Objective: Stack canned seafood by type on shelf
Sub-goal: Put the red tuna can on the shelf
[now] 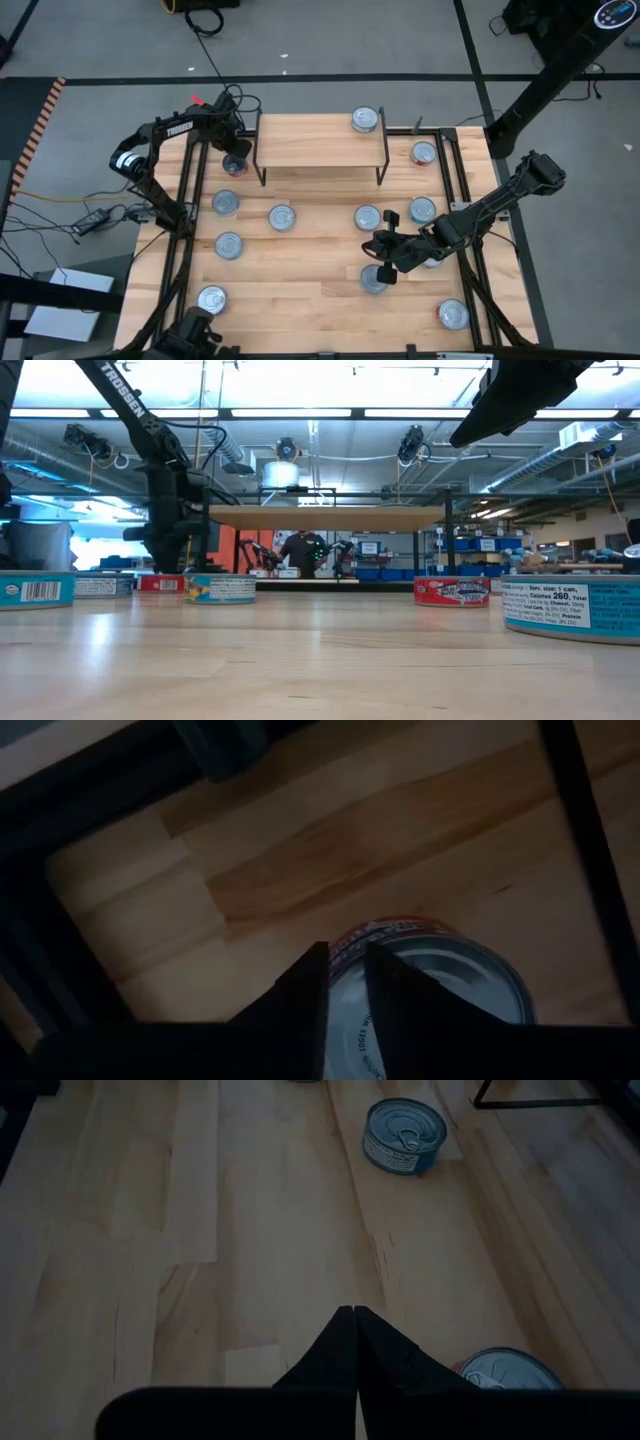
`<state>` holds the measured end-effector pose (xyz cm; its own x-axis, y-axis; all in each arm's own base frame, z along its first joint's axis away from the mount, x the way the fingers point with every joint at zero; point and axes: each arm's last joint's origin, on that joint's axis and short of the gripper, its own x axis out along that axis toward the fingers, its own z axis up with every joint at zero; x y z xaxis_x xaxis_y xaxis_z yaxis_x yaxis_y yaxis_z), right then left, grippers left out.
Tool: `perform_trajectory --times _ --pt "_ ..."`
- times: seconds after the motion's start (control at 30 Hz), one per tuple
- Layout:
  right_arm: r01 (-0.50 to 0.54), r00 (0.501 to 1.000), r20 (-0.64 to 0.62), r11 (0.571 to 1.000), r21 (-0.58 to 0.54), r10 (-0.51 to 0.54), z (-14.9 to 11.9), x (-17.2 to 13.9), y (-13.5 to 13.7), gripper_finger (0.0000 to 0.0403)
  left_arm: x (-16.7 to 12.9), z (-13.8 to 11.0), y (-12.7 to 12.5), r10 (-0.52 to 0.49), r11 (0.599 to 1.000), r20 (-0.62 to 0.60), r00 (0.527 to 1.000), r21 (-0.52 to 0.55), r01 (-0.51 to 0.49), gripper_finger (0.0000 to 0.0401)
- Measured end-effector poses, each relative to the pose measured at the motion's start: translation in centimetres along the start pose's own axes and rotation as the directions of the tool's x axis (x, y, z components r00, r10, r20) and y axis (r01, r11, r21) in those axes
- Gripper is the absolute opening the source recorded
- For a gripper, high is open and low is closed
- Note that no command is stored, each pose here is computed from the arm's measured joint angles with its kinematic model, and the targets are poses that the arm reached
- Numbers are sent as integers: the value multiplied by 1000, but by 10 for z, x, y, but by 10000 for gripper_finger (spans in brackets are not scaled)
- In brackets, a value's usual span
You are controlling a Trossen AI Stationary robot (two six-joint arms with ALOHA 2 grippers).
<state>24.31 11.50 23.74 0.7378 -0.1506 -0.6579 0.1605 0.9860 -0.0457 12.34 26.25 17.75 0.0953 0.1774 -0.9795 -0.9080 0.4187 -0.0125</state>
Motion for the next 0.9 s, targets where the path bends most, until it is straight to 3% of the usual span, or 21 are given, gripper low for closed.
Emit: perform_trajectory --times 0.23,0.6,0.9 --pt "0 1000 0 1000 0 0 0 0 0 6 1 -5 0 6 999 -59 998 53 -3 5" --pt "0 1000 0 1000 -1 0 0 0 0 6 2 -7 1 18 999 -84 996 52 -14 5" --pt "0 1000 0 1000 0 0 0 0 0 6 2 -9 0 6 1000 -102 995 1 -6 55"
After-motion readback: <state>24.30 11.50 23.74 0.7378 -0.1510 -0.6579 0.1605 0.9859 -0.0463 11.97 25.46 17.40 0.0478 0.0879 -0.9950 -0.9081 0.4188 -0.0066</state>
